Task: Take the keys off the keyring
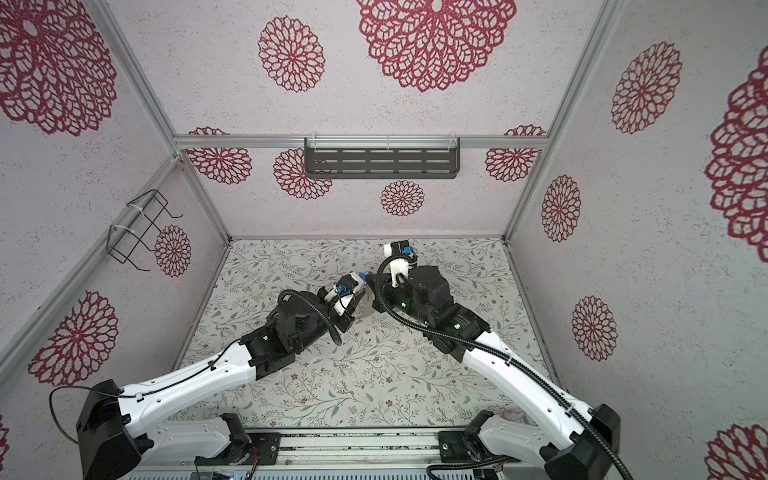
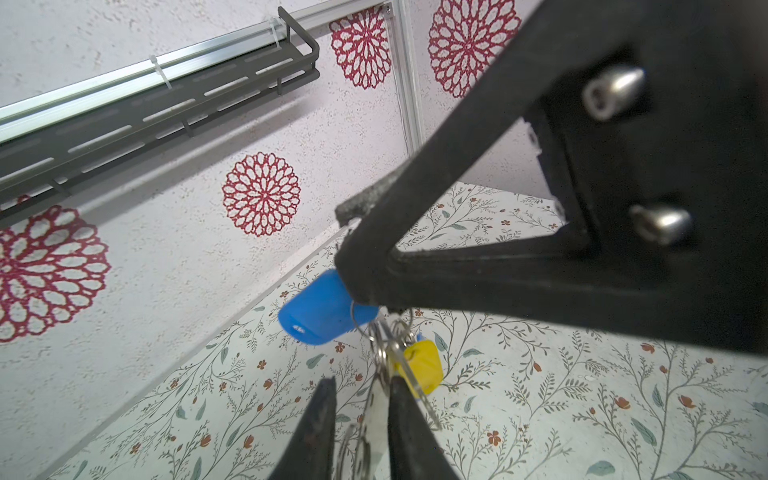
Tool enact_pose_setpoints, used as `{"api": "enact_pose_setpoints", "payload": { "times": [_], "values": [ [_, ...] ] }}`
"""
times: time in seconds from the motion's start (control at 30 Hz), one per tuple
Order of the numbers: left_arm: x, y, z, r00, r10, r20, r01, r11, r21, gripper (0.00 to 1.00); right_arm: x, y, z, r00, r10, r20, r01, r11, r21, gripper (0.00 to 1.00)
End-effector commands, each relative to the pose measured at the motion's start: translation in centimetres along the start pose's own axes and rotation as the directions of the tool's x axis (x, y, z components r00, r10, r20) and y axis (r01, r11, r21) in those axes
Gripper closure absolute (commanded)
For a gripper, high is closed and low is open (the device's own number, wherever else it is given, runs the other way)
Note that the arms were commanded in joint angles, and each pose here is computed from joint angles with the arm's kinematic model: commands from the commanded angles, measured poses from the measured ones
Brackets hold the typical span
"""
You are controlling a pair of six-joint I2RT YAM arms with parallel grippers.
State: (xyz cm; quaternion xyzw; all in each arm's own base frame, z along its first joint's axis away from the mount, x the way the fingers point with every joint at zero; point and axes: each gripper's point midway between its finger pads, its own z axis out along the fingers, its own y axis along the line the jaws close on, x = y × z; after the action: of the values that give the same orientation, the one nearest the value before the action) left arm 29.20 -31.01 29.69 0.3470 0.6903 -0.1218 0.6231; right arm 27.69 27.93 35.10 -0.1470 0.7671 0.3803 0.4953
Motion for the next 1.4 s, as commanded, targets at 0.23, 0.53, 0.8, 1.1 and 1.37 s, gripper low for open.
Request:
{"api": "enact_pose_setpoints", "payload": {
  "times": [0.23,0.53,0.8,1.1,1.37],
  "values": [
    [-2.1,-0.3,0.8,0.999,0.006,0.04,-0.006,1.0,0.008,0.69,-2.6,2.7,-0.5,0.997,-0.004,0.078,0.011,0.997,-0.083,1.0],
    [-1.8,-0.1,0.8,1.0,0.009,0.026,-0.009,1.0,-0.001,0.88,-2.5,2.7,-0.6,0.997,-0.016,0.078,0.021,0.997,-0.072,1.0],
    [-1.0,-0.1,0.1,1.0,0.019,0.006,-0.019,1.0,0.005,1.0,-2.3,1.2,-1.2,0.996,-0.039,0.078,0.039,0.999,0.007,0.86],
    [2.4,-3.3,-3.3,0.958,0.278,0.077,-0.288,0.915,0.282,1.0,0.7,-2.8,-3.7,0.995,-0.102,0.012,0.099,0.981,0.165,0.56],
    [1.1,-2.0,-5.1,0.986,0.147,0.075,-0.165,0.911,0.379,1.0,3.9,2.1,-2.4,0.991,-0.127,-0.042,0.117,0.977,-0.181,0.52]
  ]
}}
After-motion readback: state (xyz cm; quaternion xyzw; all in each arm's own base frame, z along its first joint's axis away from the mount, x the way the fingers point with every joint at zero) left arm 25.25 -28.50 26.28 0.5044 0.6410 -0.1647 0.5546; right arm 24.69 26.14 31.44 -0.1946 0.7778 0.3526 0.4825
